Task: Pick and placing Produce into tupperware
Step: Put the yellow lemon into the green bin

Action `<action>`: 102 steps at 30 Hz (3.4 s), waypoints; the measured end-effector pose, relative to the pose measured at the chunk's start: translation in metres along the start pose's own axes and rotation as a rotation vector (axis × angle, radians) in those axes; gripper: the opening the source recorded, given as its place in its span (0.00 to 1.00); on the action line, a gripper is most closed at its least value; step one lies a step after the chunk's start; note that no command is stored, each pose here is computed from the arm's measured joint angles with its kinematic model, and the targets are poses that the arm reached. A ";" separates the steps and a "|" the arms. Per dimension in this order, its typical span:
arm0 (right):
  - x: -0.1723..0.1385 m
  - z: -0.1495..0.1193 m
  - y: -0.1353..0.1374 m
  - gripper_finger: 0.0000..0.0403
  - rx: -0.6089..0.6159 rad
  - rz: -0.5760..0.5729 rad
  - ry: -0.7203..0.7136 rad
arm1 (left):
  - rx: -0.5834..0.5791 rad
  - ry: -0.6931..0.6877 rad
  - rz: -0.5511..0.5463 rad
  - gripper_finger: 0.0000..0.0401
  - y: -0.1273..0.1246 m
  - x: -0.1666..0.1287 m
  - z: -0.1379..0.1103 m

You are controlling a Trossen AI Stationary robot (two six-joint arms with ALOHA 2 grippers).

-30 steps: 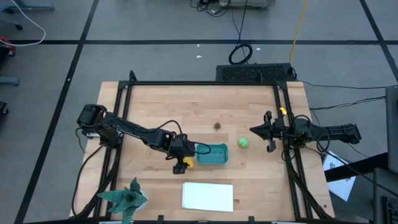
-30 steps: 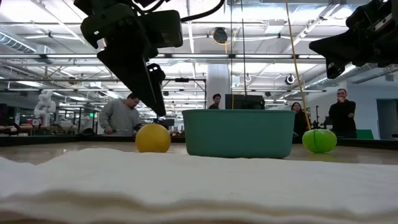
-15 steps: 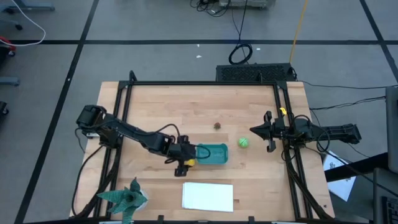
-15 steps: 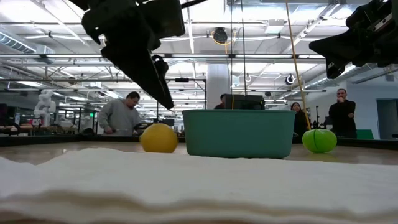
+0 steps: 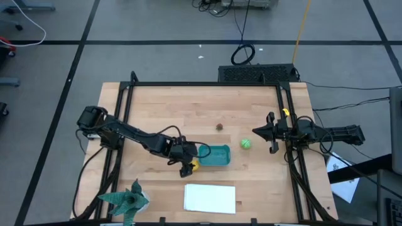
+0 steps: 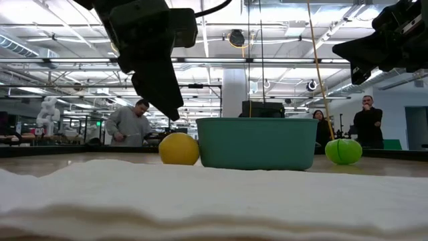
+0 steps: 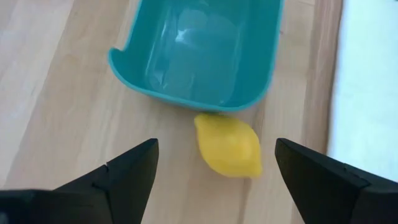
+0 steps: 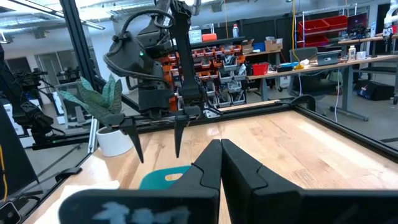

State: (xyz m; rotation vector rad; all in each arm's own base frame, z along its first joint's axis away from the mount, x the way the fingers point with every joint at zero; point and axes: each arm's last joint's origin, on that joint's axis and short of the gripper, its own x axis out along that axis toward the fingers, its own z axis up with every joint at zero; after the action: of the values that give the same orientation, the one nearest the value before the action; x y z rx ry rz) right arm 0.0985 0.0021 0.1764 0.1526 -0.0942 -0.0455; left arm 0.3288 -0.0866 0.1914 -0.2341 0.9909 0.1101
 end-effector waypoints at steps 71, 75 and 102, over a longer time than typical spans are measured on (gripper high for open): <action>0.000 0.000 0.000 0.00 0.022 0.001 -0.001 | 0.096 -0.034 0.049 0.82 -0.020 0.033 -0.013; 0.000 0.000 0.000 0.00 0.022 0.001 0.000 | 0.096 -0.037 0.045 0.82 -0.021 0.038 -0.013; 0.002 0.000 0.000 0.00 0.025 0.000 0.006 | 0.190 0.009 0.020 0.74 -0.021 0.065 -0.022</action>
State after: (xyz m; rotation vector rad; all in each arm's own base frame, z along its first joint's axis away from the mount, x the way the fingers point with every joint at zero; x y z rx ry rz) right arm 0.1000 0.0022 0.1761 0.1776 -0.0887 -0.0441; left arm 0.3502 -0.1129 0.1289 -0.0507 1.0060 0.0330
